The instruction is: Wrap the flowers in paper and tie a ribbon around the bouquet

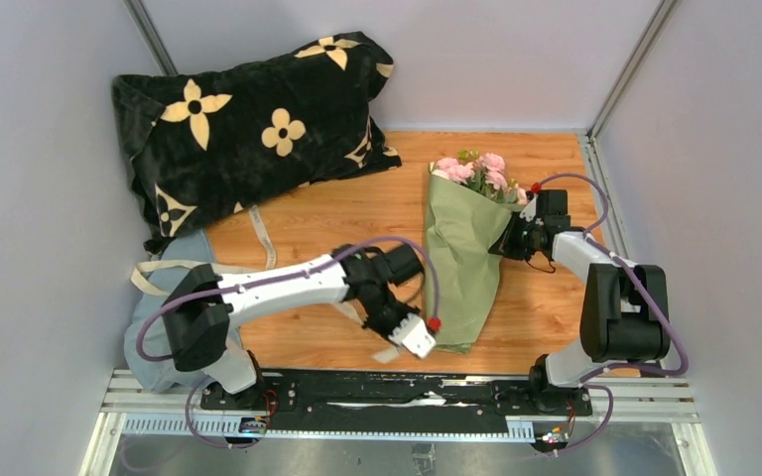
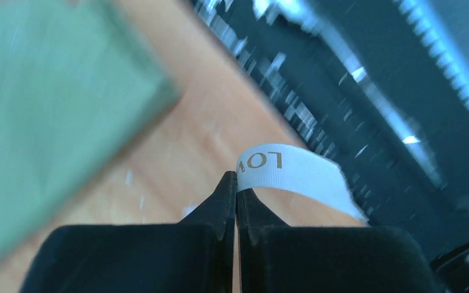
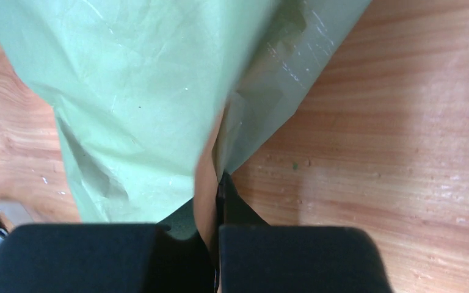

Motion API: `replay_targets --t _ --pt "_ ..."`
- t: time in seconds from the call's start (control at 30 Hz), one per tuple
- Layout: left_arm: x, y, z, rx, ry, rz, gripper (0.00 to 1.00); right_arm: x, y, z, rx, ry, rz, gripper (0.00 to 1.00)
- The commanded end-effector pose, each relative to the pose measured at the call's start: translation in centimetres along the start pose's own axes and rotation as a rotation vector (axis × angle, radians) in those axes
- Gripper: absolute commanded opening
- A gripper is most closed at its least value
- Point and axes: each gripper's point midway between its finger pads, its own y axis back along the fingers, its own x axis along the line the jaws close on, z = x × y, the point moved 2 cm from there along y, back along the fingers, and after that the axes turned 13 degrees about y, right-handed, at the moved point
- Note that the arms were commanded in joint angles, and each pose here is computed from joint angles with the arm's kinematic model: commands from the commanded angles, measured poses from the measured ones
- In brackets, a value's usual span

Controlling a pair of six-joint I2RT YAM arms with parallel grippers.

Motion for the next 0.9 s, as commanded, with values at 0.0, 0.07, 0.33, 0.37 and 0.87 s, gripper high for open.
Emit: replay_targets --t 0.0,0.07,0.33,0.37,0.87 --pt "-4.5 -4.2 4.5 -0.02 -0.028 -0.242 0.0 0.2 0.0 1.9 -0.021 -0.065 0.015 0.0" --pt "-4.2 -6.9 6.6 0.04 -0.087 -0.256 0.0 1.1 -0.1 2.7 -0.033 -0.099 0.061 0.0" --pt "2.2 -11.7 11.6 0.109 -0.143 -0.074 0.0 6.4 0.0 3.7 0.017 -0.161 0.243 0.0" --pt "2.8 -11.9 11.6 0.118 -0.17 -0.044 0.0 6.9 0.2 3.9 0.022 -0.166 0.267 0.0" --pt "15.9 -9.6 15.3 0.191 -0.654 0.713 0.0 10.0 2.3 7.8 0.083 -0.057 0.341 0.0"
